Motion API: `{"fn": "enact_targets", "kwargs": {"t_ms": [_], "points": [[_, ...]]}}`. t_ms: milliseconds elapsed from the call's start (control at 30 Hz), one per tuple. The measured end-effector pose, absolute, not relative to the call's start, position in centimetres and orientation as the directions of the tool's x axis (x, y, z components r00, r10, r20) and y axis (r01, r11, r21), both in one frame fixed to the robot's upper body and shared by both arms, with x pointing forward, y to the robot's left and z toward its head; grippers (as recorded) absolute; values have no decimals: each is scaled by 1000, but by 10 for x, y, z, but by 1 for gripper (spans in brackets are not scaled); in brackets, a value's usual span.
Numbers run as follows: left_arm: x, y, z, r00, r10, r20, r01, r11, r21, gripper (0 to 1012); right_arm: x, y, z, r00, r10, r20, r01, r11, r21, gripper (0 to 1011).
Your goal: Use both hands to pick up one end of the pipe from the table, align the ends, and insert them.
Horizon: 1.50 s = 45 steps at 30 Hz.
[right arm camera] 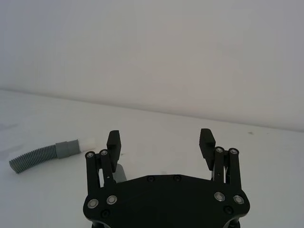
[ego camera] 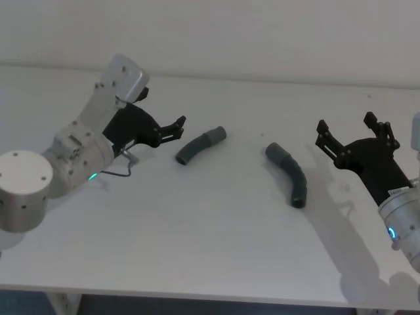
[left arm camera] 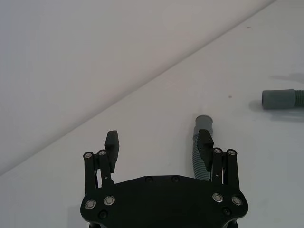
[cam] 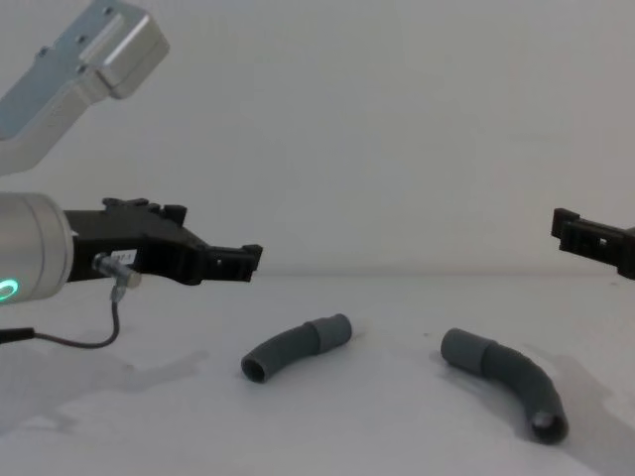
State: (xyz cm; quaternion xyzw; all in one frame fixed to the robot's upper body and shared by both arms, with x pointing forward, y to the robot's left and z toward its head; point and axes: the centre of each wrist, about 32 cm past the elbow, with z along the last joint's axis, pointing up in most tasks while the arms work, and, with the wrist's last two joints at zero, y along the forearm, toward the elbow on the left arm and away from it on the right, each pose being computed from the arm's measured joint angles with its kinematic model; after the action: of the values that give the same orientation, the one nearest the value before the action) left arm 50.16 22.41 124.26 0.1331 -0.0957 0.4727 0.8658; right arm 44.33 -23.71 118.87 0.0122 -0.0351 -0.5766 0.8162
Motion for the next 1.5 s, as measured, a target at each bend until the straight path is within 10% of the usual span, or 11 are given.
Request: {"fn": "enact_targets", "kwargs": {"t_ms": [1500], "points": [[562,194,1240,658,737,154,-741,597,309,1001,443,-237,1189,333,-942,43,940,335,60,1004]]}}
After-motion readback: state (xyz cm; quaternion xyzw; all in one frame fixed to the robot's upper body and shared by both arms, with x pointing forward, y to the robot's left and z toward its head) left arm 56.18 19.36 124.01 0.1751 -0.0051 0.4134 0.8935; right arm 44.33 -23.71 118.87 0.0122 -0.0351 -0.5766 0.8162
